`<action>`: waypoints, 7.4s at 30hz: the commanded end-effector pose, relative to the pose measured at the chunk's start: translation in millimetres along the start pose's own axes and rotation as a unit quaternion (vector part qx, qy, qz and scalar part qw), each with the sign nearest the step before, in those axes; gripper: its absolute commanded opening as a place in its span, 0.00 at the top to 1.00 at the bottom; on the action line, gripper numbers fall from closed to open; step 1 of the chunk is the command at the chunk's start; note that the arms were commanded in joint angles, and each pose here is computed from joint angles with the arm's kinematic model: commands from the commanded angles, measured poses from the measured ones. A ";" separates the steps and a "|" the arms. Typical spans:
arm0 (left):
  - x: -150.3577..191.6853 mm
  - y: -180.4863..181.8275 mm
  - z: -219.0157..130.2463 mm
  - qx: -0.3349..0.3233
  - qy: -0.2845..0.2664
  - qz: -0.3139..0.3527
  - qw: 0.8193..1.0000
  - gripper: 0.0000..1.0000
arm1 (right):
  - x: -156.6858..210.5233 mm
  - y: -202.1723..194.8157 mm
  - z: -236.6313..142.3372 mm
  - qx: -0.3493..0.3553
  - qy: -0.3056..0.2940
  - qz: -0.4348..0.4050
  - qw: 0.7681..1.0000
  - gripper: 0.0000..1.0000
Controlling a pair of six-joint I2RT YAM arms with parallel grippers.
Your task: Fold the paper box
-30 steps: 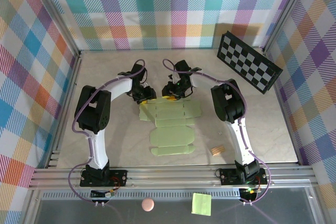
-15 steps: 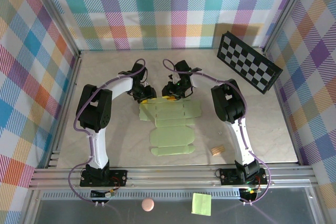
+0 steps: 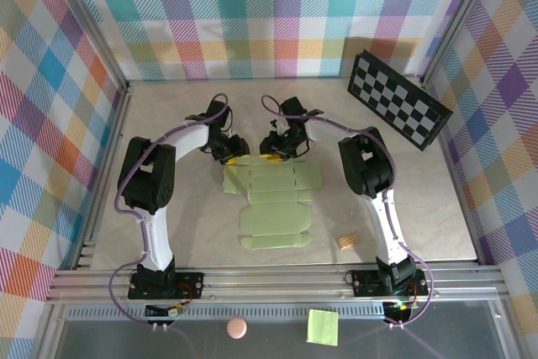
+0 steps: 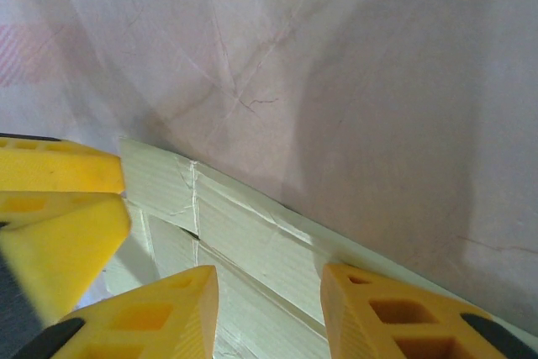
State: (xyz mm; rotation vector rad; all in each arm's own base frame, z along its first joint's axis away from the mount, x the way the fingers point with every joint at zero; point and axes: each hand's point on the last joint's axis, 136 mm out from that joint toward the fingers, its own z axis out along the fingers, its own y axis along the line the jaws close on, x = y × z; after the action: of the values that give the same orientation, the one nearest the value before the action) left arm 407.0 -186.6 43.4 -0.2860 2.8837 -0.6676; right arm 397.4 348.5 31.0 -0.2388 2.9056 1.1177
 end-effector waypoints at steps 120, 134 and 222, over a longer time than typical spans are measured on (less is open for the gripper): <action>48.8 34.9 -76.6 -0.023 -0.067 0.017 0.997 0.54 | 100.8 2.2 -43.0 0.004 0.039 0.015 0.999 0.69; 72.9 60.5 -35.2 -0.036 0.001 0.002 0.999 0.49 | 113.6 -24.1 -16.8 0.009 0.062 0.038 0.997 0.69; 121.3 -117.4 -274.1 0.332 -0.227 0.367 0.839 0.99 | 125.4 165.3 -276.3 -0.024 -0.250 -0.441 0.862 0.64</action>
State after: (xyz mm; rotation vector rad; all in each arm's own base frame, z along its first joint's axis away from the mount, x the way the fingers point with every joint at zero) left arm 278.1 -196.1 299.3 0.4463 2.0073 -1.1114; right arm 279.0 268.0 307.9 -0.8105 2.0816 0.8913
